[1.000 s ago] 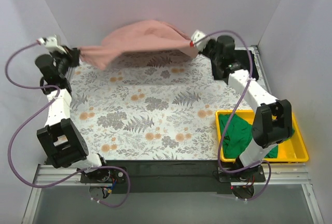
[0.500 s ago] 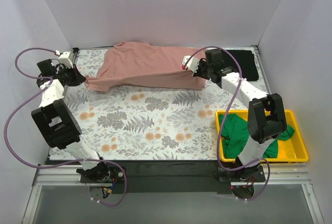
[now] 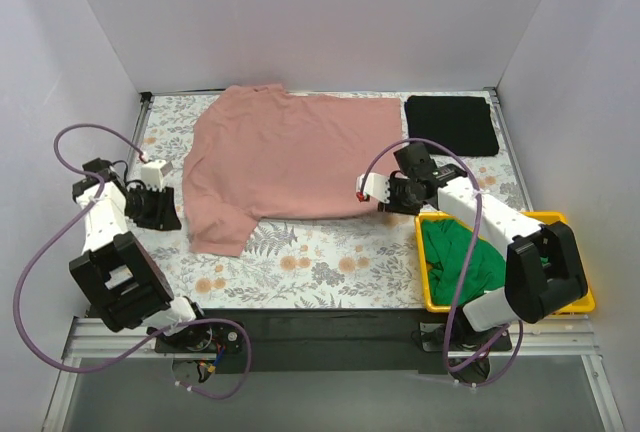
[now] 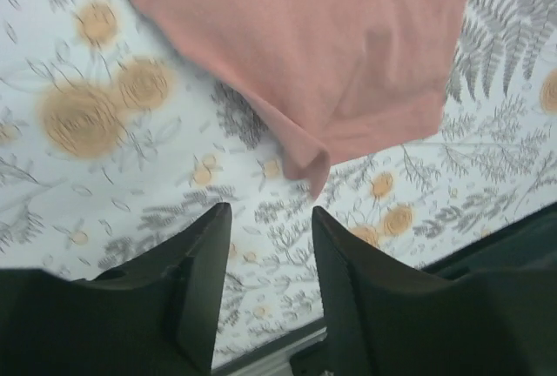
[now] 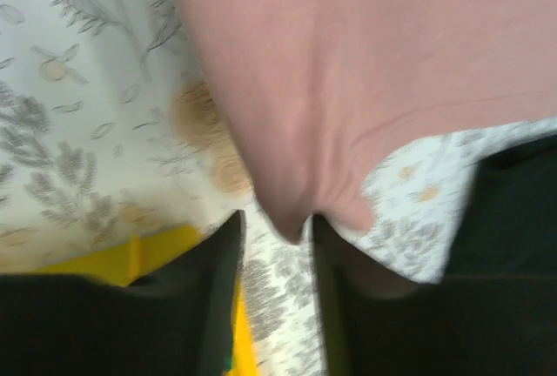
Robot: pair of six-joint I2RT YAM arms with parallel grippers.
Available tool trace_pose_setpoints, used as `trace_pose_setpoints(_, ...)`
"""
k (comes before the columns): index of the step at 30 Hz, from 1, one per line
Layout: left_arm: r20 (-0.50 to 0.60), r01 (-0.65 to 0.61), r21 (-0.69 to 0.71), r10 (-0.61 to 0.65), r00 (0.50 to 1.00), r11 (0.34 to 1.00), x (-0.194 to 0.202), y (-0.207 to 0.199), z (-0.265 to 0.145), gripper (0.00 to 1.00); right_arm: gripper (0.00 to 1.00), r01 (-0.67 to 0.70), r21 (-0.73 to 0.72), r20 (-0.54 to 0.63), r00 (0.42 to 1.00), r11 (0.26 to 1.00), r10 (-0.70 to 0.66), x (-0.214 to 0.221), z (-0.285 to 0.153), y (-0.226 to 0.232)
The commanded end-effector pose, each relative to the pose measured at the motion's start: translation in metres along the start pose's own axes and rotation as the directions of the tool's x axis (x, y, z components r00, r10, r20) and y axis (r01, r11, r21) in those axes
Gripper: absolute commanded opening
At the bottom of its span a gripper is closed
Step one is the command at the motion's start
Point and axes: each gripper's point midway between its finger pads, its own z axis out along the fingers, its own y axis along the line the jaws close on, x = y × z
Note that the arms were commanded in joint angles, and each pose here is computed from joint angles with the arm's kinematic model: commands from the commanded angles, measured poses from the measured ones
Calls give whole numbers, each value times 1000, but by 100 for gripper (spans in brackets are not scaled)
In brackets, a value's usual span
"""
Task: Fold and stack the t-shirts
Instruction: Flatten the tshirt out
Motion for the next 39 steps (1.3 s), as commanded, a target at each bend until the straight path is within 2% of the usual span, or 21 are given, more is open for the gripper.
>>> trace_pose_setpoints(1,-85,-56,-17,54,995,998,38,-5,-18,43,64,18,-103,-74,997,995,-26,15,-11,26)
trace_pose_setpoints(4,-24,-64,-60,62,998,996,20,6,-32,46,67,-9,-77,-25,1000,997,7,0,-25,17)
trace_pose_setpoints(6,30,-73,-42,74,997,996,1,6,-37,46,67,-38,-72,4,999,997,38,-9,-29,12)
trace_pose_setpoints(8,42,-80,5,80,996,997,-4,0,-33,44,63,-91,-82,-2,996,992,92,-14,-27,7)
trace_pose_setpoints(12,48,-120,32,118,992,992,-24,-7,-11,37,45,-206,-123,-90,976,971,196,-7,1,5)
trace_pose_setpoints(13,50,-159,39,157,986,987,-35,-13,-2,34,42,-243,-129,-111,967,961,230,-5,5,6)
trace_pose_setpoints(14,41,-139,49,138,990,989,-38,-17,5,34,40,-265,-129,-122,960,956,250,-6,8,3)
trace_pose_setpoints(16,20,-178,69,177,984,982,-44,-30,22,34,37,-305,-160,-160,946,939,281,-2,20,6)
trace_pose_setpoints(19,-29,-180,114,184,982,977,-39,-44,44,34,36,-360,-177,-197,925,916,326,2,28,9)
trace_pose_setpoints(22,-99,-160,106,171,980,981,-20,-39,57,33,34,-388,-181,-236,909,904,343,12,35,13)
trace_pose_setpoints(23,-153,-154,85,166,974,984,-4,-34,60,32,34,-397,-182,-248,904,900,348,16,36,14)
trace_pose_setpoints(27,-277,-163,48,170,946,985,41,-22,61,28,34,-450,-212,-277,879,868,388,26,43,23)
trace_pose_setpoints(30,-329,-179,10,172,929,984,60,-10,54,23,34,-487,-224,-291,860,844,419,30,44,24)
trace_pose_setpoints(31,-328,-181,-9,168,930,983,61,-3,48,17,33,-493,-231,-299,857,839,420,31,43,27)
trace_pose_setpoints(34,-272,-177,-84,148,951,981,41,16,22,8,32,-497,-238,-295,856,835,425,29,36,28)
trace_pose_setpoints(39,-193,-210,-81,191,962,974,6,17,-1,7,33,-497,-247,-263,861,832,436,18,29,21)
